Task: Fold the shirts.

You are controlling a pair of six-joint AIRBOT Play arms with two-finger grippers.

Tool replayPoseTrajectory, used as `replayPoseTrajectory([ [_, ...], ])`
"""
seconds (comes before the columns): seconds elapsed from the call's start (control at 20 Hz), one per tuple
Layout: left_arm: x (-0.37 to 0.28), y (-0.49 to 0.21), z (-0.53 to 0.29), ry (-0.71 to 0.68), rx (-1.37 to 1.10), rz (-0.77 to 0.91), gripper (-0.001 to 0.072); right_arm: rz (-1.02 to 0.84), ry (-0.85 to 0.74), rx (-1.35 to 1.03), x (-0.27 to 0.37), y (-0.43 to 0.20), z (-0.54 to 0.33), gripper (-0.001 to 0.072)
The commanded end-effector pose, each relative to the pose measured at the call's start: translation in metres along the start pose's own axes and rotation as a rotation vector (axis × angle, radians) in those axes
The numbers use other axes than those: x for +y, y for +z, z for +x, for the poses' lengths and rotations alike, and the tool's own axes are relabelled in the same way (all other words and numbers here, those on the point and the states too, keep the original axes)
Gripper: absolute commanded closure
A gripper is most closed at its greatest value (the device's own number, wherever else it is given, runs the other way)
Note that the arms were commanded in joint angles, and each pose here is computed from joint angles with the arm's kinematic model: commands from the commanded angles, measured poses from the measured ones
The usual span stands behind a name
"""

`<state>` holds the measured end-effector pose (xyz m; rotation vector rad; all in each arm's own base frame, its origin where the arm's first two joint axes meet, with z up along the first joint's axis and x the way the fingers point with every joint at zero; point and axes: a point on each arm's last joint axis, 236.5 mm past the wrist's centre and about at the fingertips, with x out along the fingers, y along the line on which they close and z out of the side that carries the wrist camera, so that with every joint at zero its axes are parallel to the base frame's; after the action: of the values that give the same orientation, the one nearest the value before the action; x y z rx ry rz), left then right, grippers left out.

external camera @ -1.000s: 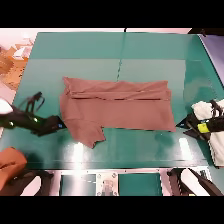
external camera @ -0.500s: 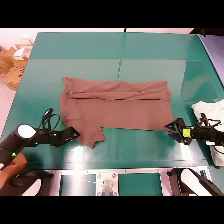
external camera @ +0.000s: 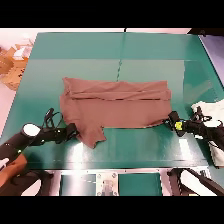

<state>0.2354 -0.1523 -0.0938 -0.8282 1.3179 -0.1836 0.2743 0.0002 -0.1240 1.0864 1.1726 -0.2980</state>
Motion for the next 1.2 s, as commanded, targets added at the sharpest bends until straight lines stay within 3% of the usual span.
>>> replayPoseTrajectory([
  [0.0, -0.019, -0.011, -0.007, -0.033, 0.086, 0.101, 0.0681, -0.073, 0.010, 0.031, 0.004, -0.008, 0.001, 0.0697],
  [0.4, -0.032, -0.015, -0.082, 0.164, 0.211, 0.367, 0.0681, -0.243, -0.068, 0.199, 0.005, -0.033, -0.039, 0.0697],
  [0.65, -0.054, -0.007, -0.109, 0.171, 0.205, 0.436, 0.0682, -0.305, -0.186, 0.125, -0.001, -0.021, -0.082, 0.0698],
  [1.15, -0.113, 0.065, -0.118, 0.106, -0.009, 0.538, 0.0682, -0.354, 0.077, 0.009, 0.115, 0.023, -0.100, 0.0697],
])
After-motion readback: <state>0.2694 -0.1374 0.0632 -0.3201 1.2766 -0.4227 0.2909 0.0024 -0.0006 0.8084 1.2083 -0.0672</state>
